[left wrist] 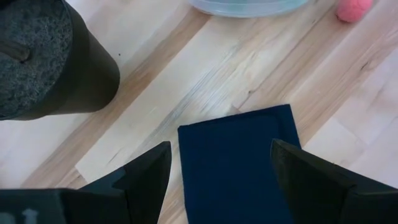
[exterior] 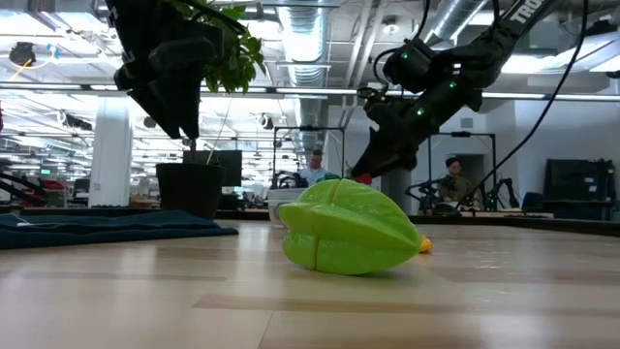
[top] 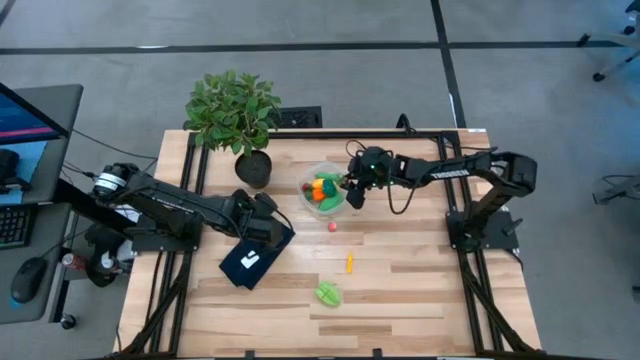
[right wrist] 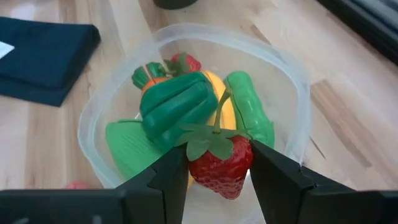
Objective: Pick and placing Produce into tupperware
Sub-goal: Put the red strawberry into the transparent bin, then put the pink peach into the transparent bin
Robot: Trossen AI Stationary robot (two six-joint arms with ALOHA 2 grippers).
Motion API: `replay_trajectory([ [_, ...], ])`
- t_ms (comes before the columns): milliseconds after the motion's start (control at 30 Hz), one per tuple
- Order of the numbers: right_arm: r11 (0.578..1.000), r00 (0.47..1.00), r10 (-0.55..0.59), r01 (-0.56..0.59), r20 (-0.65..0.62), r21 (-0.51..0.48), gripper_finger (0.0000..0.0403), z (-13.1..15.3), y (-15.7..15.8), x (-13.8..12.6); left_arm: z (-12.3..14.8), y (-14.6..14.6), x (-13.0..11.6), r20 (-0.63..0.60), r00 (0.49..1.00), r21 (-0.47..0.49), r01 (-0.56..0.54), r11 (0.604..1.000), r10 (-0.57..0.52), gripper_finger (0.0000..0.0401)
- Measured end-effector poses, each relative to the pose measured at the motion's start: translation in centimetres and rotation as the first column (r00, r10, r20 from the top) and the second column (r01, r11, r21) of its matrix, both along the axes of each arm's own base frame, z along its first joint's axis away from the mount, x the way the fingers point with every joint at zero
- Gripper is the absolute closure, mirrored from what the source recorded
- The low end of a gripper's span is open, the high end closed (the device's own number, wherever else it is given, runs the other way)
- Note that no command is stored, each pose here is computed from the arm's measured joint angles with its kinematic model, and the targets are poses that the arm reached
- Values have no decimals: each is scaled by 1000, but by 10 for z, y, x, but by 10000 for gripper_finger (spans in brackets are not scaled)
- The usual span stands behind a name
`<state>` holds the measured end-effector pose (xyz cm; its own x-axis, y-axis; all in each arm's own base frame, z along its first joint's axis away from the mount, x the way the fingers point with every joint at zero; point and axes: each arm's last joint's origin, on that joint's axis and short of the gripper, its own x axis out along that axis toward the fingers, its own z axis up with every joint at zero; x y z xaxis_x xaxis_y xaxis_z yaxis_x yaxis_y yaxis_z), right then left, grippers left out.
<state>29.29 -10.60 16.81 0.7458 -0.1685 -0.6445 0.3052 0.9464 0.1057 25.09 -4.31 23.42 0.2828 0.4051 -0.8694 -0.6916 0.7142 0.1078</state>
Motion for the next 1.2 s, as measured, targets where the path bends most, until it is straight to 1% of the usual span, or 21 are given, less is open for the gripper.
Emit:
replay_trajectory([
  [133, 1000, 1000, 7, -7, 3, 1, 250, 0, -2, -1, 0, 0, 1, 12, 1000, 2, -1, 1000, 1, 136],
  [400, 1000, 1000, 11, -11, 3, 1, 235, 0, -1, 0, 1, 1, 1, 19, 1000, 31, -8, 999, 7, 136],
  [733, 1000, 1000, 8, -8, 9, 8, 227, 2, -1, -1, 1, 1, 1, 16, 1000, 48, 2, 999, -3, 136],
  [833, 999, 999, 32, -33, 29, 27, 227, 9, 2, -4, 1, 1, 2, 17, 1000, 51, 16, 999, -17, 136],
  [967, 997, 998, 57, -58, 24, 51, 227, 24, 7, -14, 2, 1, 4, 21, 999, 66, 43, 997, -44, 136],
  [1100, 995, 997, 77, -76, 0, 72, 229, 44, 16, -32, 3, 3, 4, 53, 999, 134, -9, 991, 2, 136],
  [1200, 992, 995, 96, -94, -14, 89, 231, 60, 28, -48, 3, 4, 4, 85, 995, 145, -60, 988, 48, 136],
])
